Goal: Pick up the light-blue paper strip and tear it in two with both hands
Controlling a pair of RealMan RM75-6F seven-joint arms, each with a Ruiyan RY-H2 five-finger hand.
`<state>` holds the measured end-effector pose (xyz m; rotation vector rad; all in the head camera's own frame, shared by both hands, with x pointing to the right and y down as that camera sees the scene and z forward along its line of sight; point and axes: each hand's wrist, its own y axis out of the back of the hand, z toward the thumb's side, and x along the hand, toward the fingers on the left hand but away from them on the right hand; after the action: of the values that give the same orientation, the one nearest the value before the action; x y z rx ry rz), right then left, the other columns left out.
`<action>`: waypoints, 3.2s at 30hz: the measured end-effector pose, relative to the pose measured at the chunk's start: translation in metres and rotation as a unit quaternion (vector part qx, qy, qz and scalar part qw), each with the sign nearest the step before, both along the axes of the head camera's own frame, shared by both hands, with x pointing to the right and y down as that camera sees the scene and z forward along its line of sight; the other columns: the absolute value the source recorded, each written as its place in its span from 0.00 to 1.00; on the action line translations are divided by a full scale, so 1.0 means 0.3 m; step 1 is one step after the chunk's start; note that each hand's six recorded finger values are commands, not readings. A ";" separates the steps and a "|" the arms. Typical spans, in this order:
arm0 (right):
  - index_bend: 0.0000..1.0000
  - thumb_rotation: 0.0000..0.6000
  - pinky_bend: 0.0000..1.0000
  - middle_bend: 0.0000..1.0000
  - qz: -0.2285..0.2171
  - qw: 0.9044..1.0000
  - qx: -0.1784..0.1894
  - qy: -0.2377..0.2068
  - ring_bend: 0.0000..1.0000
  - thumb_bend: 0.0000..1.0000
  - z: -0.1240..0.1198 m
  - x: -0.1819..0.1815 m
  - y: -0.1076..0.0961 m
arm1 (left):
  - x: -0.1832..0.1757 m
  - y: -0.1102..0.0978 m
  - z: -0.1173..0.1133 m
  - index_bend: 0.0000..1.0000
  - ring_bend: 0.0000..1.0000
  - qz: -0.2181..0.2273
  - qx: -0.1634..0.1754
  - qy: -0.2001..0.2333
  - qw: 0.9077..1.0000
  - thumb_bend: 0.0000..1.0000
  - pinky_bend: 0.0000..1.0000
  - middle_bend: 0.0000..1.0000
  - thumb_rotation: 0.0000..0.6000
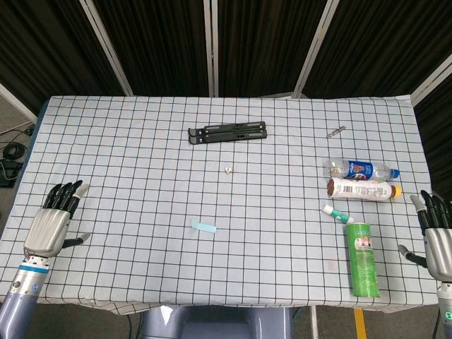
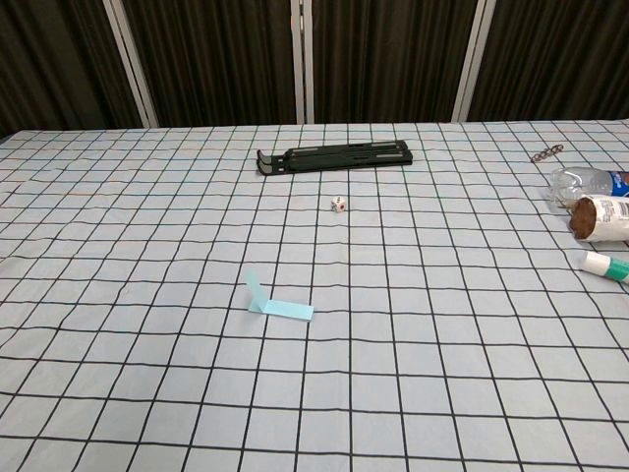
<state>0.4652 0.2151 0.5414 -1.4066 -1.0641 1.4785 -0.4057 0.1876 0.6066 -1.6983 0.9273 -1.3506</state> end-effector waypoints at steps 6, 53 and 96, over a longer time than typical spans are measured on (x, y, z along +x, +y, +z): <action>0.00 1.00 0.00 0.00 0.005 1.000 0.003 0.002 0.00 0.00 -0.013 0.005 -0.005 | 0.053 -0.037 0.038 0.10 0.00 0.040 -0.007 0.009 0.999 0.00 0.00 0.00 1.00; 0.00 1.00 0.00 0.00 0.043 0.999 0.000 0.014 0.00 0.00 -0.020 0.070 -0.028 | 0.762 -0.166 0.359 0.50 0.00 0.487 0.042 0.041 0.872 0.39 0.00 0.00 1.00; 0.09 1.00 0.00 0.00 -0.020 0.978 -0.138 -0.154 0.00 0.00 0.160 -0.236 -0.212 | 0.912 -0.417 0.101 0.91 0.00 0.257 0.003 0.106 0.960 0.61 0.00 0.00 1.00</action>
<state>0.3945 0.1516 0.5894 -1.8902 -1.0346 1.4522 -0.1321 0.0625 0.6369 -1.9339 0.5391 -0.8312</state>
